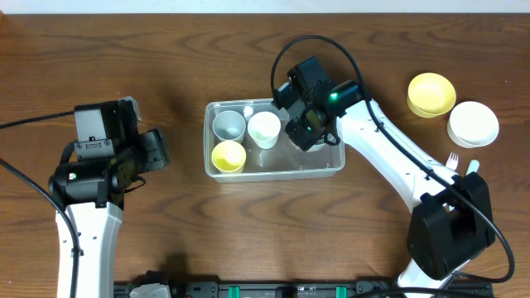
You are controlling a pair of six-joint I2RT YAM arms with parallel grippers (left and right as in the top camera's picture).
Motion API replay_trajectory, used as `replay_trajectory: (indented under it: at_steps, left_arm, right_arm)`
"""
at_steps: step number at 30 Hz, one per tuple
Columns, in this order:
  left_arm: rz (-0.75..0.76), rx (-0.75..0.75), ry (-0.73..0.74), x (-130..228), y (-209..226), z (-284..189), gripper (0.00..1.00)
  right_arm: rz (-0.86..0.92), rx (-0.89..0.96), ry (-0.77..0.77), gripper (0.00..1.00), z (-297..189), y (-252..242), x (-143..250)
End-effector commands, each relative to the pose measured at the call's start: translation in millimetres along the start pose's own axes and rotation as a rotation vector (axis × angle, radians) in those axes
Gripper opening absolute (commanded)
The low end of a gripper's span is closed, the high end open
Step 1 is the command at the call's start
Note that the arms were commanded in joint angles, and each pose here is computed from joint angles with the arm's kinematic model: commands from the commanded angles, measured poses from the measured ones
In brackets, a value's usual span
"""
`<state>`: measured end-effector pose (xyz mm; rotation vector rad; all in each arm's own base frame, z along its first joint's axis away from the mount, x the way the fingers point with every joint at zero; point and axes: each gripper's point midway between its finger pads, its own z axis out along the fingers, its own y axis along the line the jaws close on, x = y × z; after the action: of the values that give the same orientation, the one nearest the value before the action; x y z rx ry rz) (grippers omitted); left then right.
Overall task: Pack container
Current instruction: 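Lower the grey bowl into the container's right side and release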
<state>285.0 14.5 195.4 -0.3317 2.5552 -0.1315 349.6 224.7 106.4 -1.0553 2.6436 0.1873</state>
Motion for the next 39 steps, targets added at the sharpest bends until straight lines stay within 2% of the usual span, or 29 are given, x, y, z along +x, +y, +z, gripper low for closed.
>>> replay_trajectory:
  at_steps: [1, 11, 14, 16, 19, 25, 34, 39]
  left_arm:
    - [-0.009, 0.005, 0.003, -0.1, -0.1, 1.0, 0.61]
    - [-0.009, 0.005, 0.003, -0.2, -0.2, 1.0, 0.61]
    - [-0.009, 0.005, 0.003, -0.2, -0.2, 1.0, 0.61]
    - [-0.008, 0.005, 0.003, -0.2, -0.2, 1.0, 0.61]
    - [-0.009, 0.005, 0.003, -0.1, -0.1, 1.0, 0.61]
    - [-0.009, 0.005, 0.003, -0.1, -0.1, 1.0, 0.61]
    - [-0.008, 0.005, 0.003, -0.2, -0.2, 1.0, 0.61]
    - [-0.008, 0.005, 0.003, -0.2, -0.2, 1.0, 0.61]
  right_arm:
    - [-0.004, -0.006, -0.002, 0.37, 1.3, 3.6, -0.9]
    - [-0.004, -0.006, -0.002, 0.39, 1.3, 3.6, -0.9]
    - [-0.003, -0.007, 0.002, 0.37, 1.2, 3.7, 0.1]
    - [-0.003, -0.010, 0.014, 0.28, 1.2, 4.5, 3.1]
    - [0.000, -0.015, 0.042, 0.01, 1.2, 5.8, 10.0]
    - [0.038, 0.012, 0.084, 0.01, 14.0, -1.5, 19.8]
    - [0.048, -0.004, 0.176, 0.01, 61.4, -4.6, 33.0]
    - [0.058, 0.016, 0.164, 0.01, 69.4, -9.7, 29.4]
